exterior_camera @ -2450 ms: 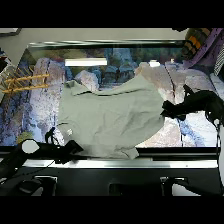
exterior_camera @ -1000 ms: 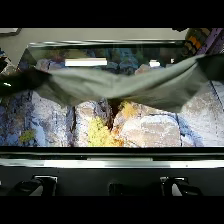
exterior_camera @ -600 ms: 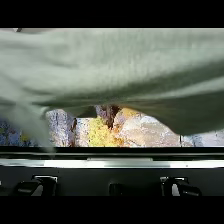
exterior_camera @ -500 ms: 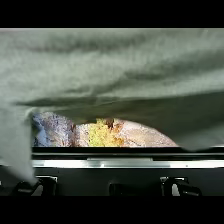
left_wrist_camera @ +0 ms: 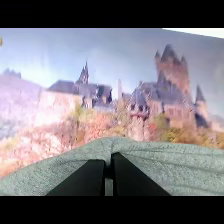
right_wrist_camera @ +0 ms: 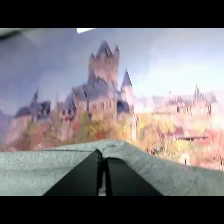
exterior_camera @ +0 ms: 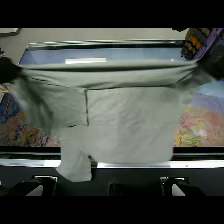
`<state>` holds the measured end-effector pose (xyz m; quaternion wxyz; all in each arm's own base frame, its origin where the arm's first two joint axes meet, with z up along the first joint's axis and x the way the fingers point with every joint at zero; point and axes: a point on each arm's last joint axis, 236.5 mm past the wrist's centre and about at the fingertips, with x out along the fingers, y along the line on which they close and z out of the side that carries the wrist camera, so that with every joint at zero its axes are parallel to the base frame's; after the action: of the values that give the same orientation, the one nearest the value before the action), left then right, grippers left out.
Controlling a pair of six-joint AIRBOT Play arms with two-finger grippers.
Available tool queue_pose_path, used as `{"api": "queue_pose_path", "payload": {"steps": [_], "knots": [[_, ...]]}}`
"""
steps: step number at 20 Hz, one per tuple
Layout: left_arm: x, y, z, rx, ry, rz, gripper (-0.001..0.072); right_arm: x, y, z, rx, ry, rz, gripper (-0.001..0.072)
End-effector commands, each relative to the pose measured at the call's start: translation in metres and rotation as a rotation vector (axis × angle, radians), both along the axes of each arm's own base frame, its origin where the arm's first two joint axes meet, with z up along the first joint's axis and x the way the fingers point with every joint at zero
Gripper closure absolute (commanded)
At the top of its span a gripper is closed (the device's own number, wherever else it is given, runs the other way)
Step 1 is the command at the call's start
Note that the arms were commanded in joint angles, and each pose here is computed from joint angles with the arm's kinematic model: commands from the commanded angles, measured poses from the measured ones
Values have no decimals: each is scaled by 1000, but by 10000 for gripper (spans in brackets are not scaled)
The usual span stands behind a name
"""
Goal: Fold the clothes and pants, and hang the long-sleeved shirts on hangers.
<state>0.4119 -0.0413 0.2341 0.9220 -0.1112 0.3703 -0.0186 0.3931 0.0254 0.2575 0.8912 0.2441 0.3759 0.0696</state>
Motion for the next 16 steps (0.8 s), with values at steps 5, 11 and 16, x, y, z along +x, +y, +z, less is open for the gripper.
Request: {"api": "queue_pose_path", "payload": {"steps": [5,11,16], "knots": [[88,-37,-264,-113,476,-43,693,108,14,-274,138,477,28,680],[93,-41,-296,-133,527,-55,685,140,34,-319,130,432,-1,587],[93,-2,-250,-111,512,-73,359,115,2,-270,84,436,103,327]]}}
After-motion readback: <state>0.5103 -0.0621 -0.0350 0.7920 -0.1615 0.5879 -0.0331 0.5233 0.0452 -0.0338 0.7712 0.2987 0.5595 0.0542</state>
